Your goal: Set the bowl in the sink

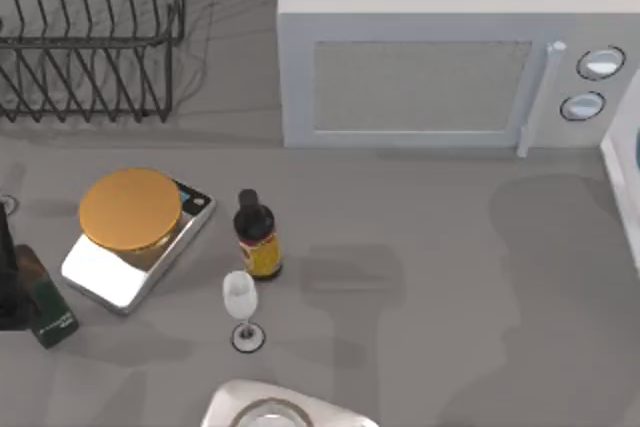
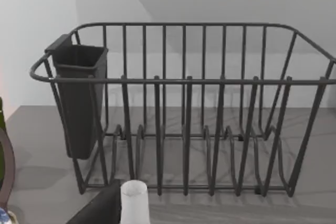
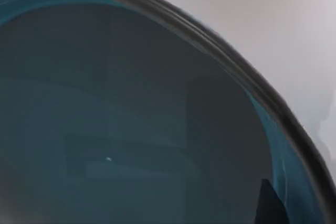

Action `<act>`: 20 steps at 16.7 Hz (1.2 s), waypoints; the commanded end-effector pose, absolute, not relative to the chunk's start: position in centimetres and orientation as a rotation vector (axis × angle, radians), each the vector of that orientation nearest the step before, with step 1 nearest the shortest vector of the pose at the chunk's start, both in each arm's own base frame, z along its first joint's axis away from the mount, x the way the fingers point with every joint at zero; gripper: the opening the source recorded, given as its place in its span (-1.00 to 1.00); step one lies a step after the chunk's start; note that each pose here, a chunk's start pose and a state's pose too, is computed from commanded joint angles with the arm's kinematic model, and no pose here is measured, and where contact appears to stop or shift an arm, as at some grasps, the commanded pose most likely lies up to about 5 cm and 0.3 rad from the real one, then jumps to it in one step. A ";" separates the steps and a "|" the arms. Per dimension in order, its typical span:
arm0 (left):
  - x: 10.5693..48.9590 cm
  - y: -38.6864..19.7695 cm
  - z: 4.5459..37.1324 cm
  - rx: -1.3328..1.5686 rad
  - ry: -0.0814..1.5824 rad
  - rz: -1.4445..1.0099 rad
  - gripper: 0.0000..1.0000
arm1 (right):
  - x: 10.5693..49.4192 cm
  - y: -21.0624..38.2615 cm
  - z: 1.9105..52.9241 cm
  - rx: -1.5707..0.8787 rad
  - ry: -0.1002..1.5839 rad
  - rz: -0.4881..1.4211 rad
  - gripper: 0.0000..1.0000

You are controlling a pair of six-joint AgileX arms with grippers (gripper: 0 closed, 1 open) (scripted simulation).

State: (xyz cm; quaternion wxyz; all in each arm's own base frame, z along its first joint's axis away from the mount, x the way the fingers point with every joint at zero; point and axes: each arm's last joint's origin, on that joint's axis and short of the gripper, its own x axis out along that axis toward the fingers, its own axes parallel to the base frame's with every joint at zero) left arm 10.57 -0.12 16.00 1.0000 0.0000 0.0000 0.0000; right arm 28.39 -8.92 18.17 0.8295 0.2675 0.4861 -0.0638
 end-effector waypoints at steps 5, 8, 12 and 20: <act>10.6 -0.1 16.0 0.000 0.000 0.000 1.00 | 29.5 -12.6 19.6 0.369 0.494 -0.092 -1.00; 10.6 -0.1 16.0 0.000 0.000 0.000 1.00 | 29.1 -14.0 22.8 0.177 0.189 -0.070 -1.00; 10.6 -0.1 16.0 0.000 0.000 0.000 1.00 | 27.5 -14.1 23.1 0.029 0.005 -0.047 -1.00; 10.6 -0.1 16.0 0.000 0.000 0.000 1.00 | 26.7 -13.6 20.9 0.000 0.000 -0.010 -1.00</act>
